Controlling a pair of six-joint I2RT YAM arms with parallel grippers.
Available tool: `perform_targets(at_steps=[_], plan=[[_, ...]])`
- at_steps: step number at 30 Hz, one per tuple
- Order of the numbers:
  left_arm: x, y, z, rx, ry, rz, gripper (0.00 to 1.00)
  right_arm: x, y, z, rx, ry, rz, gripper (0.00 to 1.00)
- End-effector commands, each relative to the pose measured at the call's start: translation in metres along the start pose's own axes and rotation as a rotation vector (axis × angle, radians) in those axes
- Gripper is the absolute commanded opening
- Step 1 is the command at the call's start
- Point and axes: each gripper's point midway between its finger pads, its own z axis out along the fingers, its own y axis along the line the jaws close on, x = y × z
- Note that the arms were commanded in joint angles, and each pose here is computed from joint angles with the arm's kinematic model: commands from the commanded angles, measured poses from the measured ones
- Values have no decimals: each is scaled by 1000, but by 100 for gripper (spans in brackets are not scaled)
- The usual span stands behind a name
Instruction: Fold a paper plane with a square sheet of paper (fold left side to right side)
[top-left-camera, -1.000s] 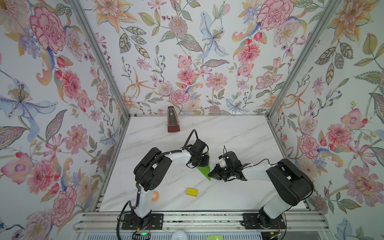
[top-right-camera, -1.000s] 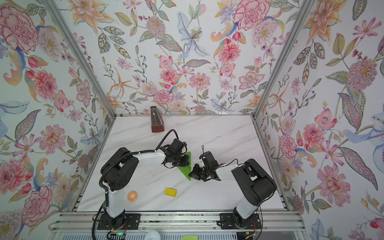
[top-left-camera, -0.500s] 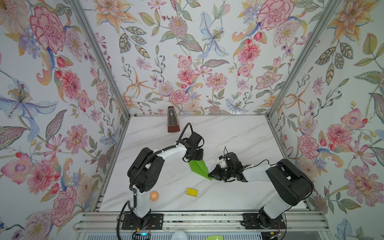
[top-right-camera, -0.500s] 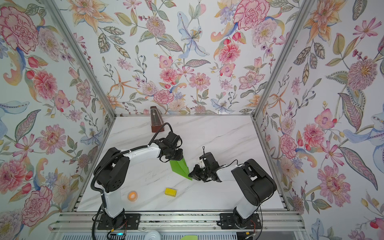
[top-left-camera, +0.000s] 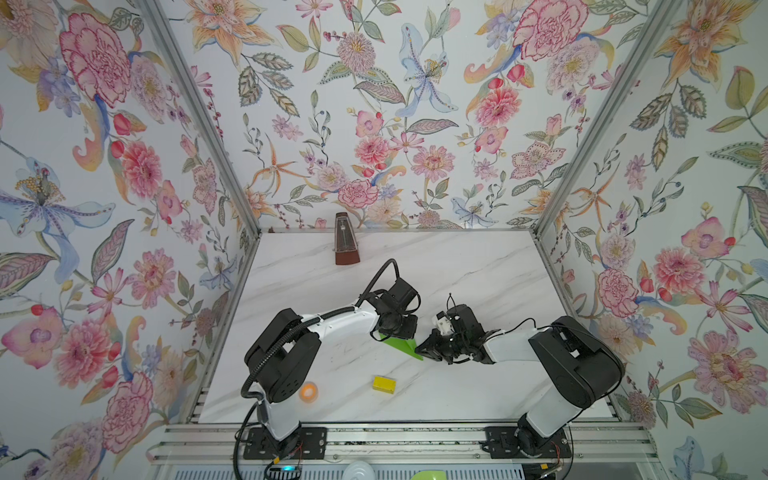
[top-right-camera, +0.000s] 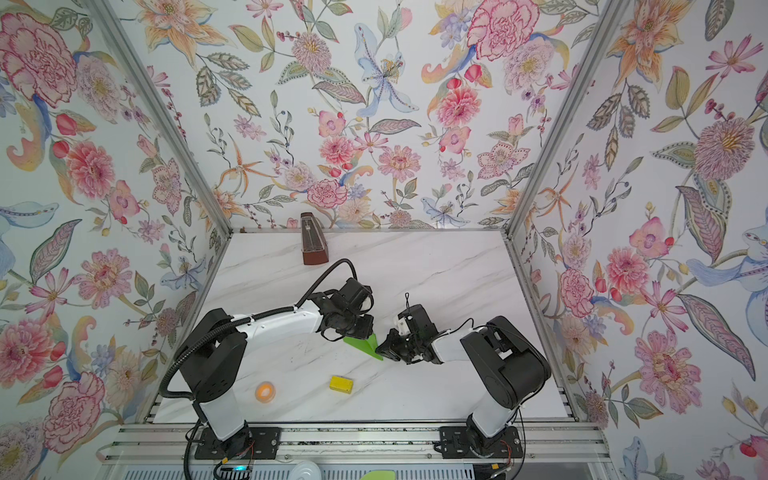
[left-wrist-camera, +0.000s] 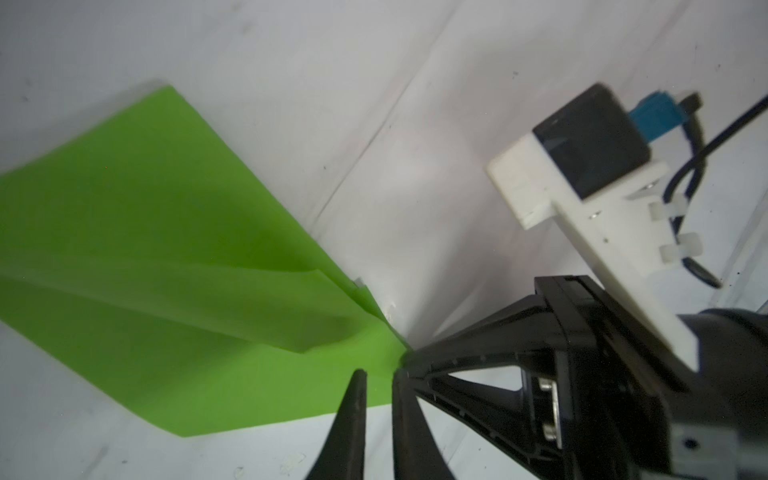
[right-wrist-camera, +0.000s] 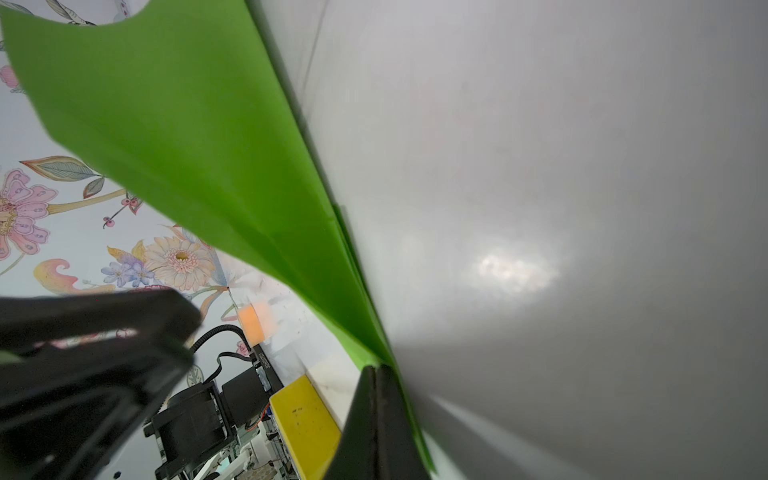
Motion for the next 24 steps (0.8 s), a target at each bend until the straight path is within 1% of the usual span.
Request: perform_targets(at_steps=[1,8,12,19,24], plan=[[6,-7,5,49,5,-36,11,13,-47,4,153,22,106,1],[7,-14,24,109,12,-66,6,13,-47,3,155,19,106,1],[11,-12,33,119,21,-82,5,13,-47,3,158,18,108,1],[30,14,49,53,63,-113,3,14,-50,2,165,17,112,1],[41,38,54,18,74,-150,2,15,-52,2,169,16,117,1]])
